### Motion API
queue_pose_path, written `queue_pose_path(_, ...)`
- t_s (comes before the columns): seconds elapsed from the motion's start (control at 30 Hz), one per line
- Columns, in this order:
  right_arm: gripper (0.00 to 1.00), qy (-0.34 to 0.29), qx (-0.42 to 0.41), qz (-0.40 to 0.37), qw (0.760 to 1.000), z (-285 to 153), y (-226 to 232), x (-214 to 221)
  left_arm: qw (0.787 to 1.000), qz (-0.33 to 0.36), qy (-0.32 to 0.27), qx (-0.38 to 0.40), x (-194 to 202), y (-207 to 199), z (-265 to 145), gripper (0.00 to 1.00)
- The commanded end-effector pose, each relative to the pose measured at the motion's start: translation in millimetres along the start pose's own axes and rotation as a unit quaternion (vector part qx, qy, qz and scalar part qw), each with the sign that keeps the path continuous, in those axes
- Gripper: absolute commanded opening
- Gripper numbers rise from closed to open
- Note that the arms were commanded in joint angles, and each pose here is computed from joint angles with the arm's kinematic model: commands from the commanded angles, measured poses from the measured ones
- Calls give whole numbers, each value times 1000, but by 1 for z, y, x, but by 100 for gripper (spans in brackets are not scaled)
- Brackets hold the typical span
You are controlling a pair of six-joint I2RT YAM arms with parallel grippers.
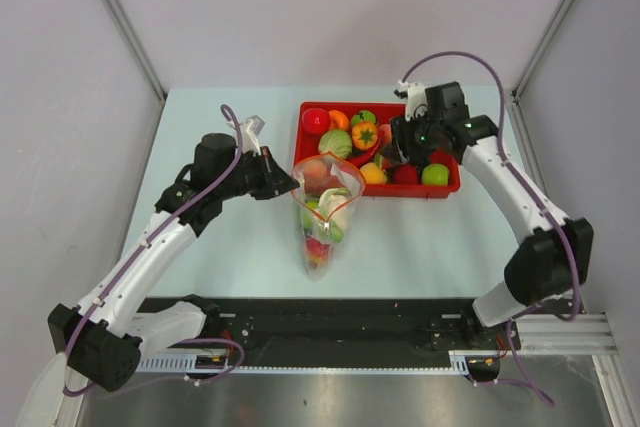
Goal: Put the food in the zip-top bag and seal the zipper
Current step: Pick up the fake fruit from the bin, then place the fake fruit in the zipper food storage bag.
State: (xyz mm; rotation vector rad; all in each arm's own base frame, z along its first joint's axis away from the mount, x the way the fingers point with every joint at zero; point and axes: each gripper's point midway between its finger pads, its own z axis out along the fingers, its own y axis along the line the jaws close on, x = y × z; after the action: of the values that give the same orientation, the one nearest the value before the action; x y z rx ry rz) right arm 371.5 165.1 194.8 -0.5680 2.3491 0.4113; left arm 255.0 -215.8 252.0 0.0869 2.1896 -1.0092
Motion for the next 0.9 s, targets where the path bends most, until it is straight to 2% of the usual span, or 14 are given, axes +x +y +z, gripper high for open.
queue_pose_path(0.0,39,-151,-87,-42,984,-86,63,-81,1000,17,-21,13,-15,-9,-2,0)
queue_pose_path(0.2,39,-213,-184,-97,955,-136,153,-101,999,20,-23,14,-18,-12,-4,0)
queue_pose_path(0.23,40,-212,-202,-113,949,-139,173,-96,999,21,-24,15,-19,-13,-4,0)
queue_pose_path(0.47,40,-156,-238,-152,947,-112,207,-62,999,27,-29,19,-20,-16,-9,0)
queue_pose_path(0.5,43,-147,-239,-156,947,-107,209,-57,999,27,-29,19,-20,-16,-9,0)
queue_pose_path(0.53,57,-135,-238,-164,948,-99,210,-51,999,28,-29,19,-19,-16,-10,0)
queue_pose_path(0.6,69,-128,-237,-166,949,-94,213,-48,999,28,-29,21,-19,-16,-10,0)
queue_pose_path(0.63,81,-133,-233,-163,949,-94,213,-51,999,28,-30,22,-19,-16,-11,0)
queue_pose_path(0.73,94,-160,-220,-164,948,-100,211,-70,999,25,-33,21,-19,-15,-12,0)
queue_pose_path(0.87,100,-180,-212,-148,949,-116,202,-85,999,19,-29,28,-18,-15,-13,0)
